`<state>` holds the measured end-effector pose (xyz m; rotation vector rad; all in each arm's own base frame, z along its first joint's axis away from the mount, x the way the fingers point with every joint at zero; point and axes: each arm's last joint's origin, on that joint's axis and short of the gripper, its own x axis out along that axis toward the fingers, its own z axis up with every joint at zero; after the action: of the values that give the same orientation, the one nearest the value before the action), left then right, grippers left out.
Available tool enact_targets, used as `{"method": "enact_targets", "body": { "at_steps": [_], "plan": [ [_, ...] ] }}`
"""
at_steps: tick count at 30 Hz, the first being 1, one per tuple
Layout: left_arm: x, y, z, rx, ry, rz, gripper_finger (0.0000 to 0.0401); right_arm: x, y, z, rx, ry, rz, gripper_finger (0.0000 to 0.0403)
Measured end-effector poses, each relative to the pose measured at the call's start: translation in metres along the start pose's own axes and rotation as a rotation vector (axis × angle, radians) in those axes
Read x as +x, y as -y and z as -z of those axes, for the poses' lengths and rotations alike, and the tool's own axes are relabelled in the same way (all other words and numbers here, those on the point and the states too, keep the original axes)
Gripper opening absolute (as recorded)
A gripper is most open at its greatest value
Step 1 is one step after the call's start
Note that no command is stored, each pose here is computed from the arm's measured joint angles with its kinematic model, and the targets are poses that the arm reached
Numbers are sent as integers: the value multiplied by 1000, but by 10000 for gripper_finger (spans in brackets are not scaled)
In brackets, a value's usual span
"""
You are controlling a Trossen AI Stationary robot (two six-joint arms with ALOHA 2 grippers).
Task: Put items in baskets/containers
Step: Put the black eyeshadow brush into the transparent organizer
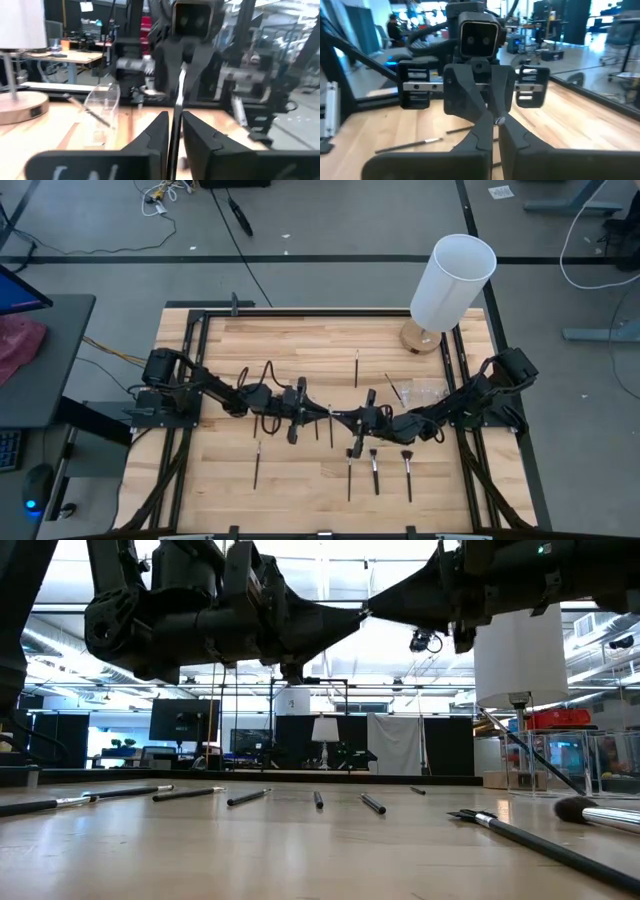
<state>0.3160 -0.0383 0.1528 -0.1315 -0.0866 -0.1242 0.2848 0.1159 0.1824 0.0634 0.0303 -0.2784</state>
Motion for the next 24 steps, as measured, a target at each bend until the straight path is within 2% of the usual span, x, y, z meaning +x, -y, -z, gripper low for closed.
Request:
{"method": "enact_targets", "body": {
  "at_steps": [3, 6, 12, 15, 19, 24],
  "plan": [
    [0, -1, 3, 5, -30, -14, 93, -12, -2, -12, 10, -15, 23, 6],
    [0, -1, 7, 6, -75, -21, 124, -26, -3, -31, 36, -103, 35, 6],
    [-1, -2, 11, 7, -108, -26, 166, -49, 5, -89, 49, -469, 98, 5],
    [-1, -2, 11, 4, -115, -27, 175, -57, 14, -120, 50, -651, 137, 4],
    [-1, -2, 12, 3, -124, -28, 178, -66, 31, -146, 74, -842, 208, 4],
    [-1, -2, 14, 1, -144, -31, 177, -78, 56, -155, 103, -1062, 356, 4]
  ]
}}
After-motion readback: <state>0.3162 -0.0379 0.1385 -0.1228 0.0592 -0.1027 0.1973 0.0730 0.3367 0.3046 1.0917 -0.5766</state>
